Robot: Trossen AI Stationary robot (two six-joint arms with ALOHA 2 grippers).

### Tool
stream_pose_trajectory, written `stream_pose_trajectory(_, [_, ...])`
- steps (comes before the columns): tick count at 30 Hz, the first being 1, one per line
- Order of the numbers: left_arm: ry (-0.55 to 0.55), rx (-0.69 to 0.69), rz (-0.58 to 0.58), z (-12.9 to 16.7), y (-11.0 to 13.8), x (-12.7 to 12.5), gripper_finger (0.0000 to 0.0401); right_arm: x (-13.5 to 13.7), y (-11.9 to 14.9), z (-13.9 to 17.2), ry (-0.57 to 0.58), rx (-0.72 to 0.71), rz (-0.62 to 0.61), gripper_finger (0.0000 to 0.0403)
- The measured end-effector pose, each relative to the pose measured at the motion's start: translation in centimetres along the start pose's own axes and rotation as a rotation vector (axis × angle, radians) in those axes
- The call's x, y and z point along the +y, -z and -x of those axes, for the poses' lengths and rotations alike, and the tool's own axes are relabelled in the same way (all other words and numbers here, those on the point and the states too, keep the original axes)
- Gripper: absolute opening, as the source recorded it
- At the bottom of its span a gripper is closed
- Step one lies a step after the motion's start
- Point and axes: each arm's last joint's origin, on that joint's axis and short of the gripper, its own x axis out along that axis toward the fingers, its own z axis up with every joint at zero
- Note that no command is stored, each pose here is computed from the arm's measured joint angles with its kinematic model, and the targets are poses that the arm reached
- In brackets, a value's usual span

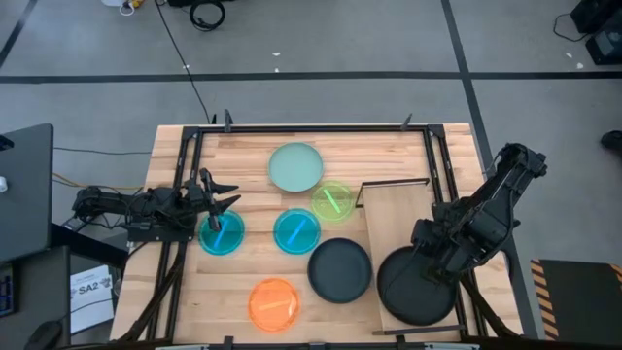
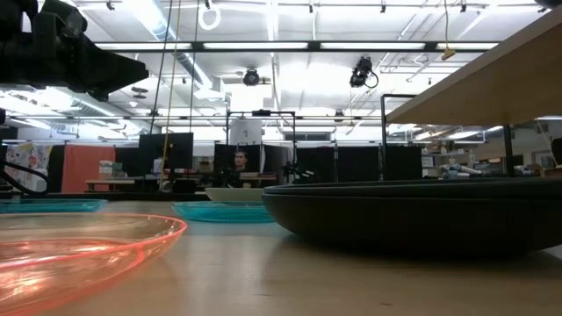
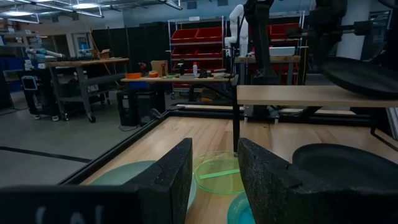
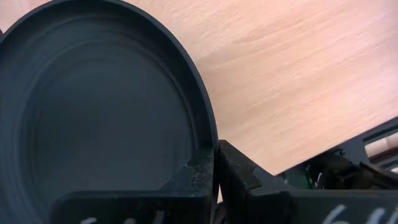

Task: Place and stack plates onto a shelf
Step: Put the top black plate on the shelf

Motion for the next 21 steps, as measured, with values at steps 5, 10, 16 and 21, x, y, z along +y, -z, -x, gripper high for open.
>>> stream_pose_trajectory(5, [0.001, 0.000, 0.000, 0.00, 0.01, -0.01, 0.0137, 0.01, 0.09, 0.00, -0.007, 0.030, -0.022, 0.0025])
stream_pose_trajectory(10, [0.000, 0.000, 0.000, 0.00, 0.00, 0.00, 0.0137, 0.00, 0.15, 0.00, -0.009, 0.047, -0.026, 0.0033])
stream_pose_trajectory(16, [0.000, 0.001, 0.000, 0.00, 0.01, 0.00, 0.0137, 0.00, 0.16, 0.00, -0.010, 0.053, -0.026, 0.0046])
stream_pose_trajectory(21, [0.000, 0.000, 0.000, 0.00, 0.00, 0.00, 0.0137, -0.09, 0.19, 0.01, -0.001, 0.055, -0.032, 0.0068])
